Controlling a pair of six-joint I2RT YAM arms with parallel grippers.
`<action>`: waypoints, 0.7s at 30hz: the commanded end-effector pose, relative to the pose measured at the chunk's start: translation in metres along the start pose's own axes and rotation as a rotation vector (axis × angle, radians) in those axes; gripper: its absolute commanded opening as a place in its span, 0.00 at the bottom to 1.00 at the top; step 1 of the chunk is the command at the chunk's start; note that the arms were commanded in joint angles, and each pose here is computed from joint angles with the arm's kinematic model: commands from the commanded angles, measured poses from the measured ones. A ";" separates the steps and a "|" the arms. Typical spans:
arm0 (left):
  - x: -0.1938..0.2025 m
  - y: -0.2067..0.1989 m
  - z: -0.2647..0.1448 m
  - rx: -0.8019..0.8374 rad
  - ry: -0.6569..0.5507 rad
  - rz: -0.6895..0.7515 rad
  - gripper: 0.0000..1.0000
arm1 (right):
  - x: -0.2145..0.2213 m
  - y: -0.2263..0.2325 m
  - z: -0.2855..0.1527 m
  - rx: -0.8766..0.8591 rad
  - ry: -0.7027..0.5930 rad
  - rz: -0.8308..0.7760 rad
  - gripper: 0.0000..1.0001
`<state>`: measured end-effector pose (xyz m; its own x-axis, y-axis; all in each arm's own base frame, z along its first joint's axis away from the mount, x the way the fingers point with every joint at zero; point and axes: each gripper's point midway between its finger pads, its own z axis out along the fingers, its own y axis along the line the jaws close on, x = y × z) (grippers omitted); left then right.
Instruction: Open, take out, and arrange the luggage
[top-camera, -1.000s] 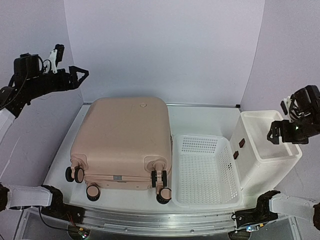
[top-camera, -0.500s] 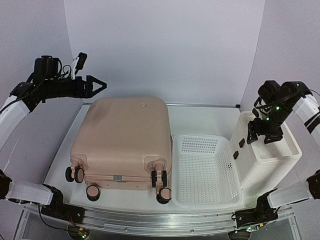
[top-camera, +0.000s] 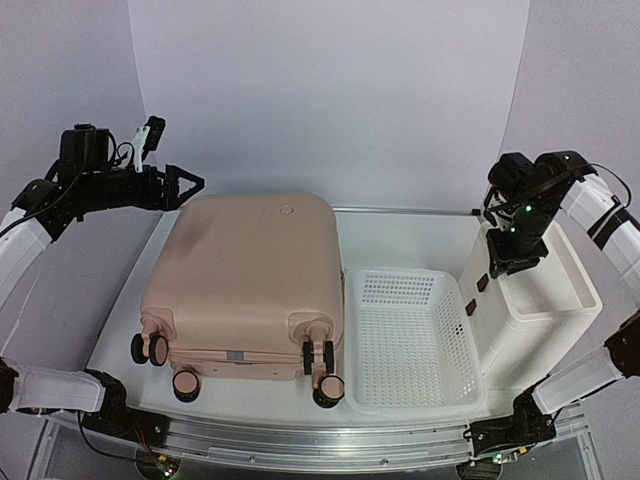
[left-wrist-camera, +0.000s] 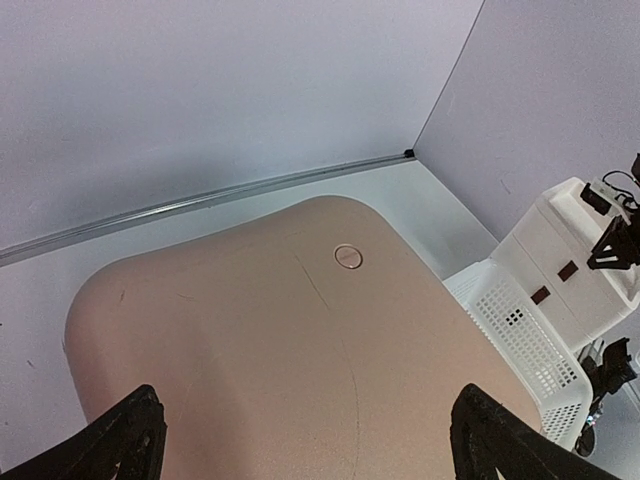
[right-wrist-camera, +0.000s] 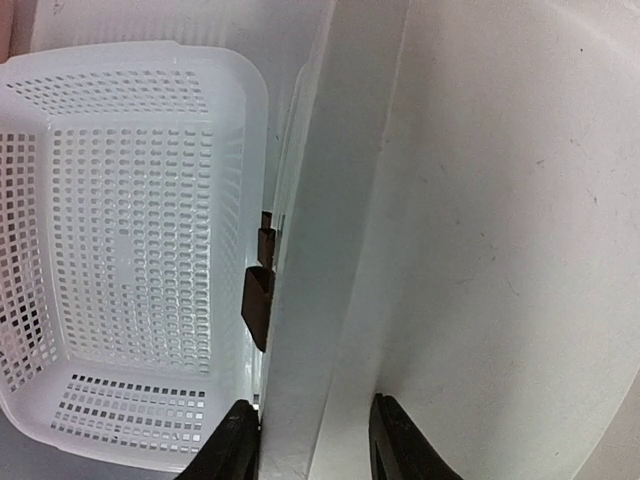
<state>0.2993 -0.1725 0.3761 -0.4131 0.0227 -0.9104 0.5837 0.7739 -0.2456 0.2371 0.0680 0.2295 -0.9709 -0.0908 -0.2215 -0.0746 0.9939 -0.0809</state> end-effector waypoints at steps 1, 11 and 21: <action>-0.016 -0.002 -0.006 -0.006 -0.069 0.044 0.99 | -0.041 0.010 0.009 0.009 -0.110 0.000 0.34; -0.014 -0.002 -0.003 -0.004 -0.064 0.037 1.00 | -0.077 0.027 0.022 -0.025 -0.171 -0.092 0.16; -0.012 -0.001 0.000 -0.001 -0.056 0.031 1.00 | -0.163 0.040 0.045 0.000 -0.312 -0.283 0.00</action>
<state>0.3016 -0.1719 0.3752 -0.4063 0.0191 -0.9135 0.5796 0.7783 -0.2415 0.3277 0.0827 0.2304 -0.9095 -0.2336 -0.3438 -0.1735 0.9650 -0.1969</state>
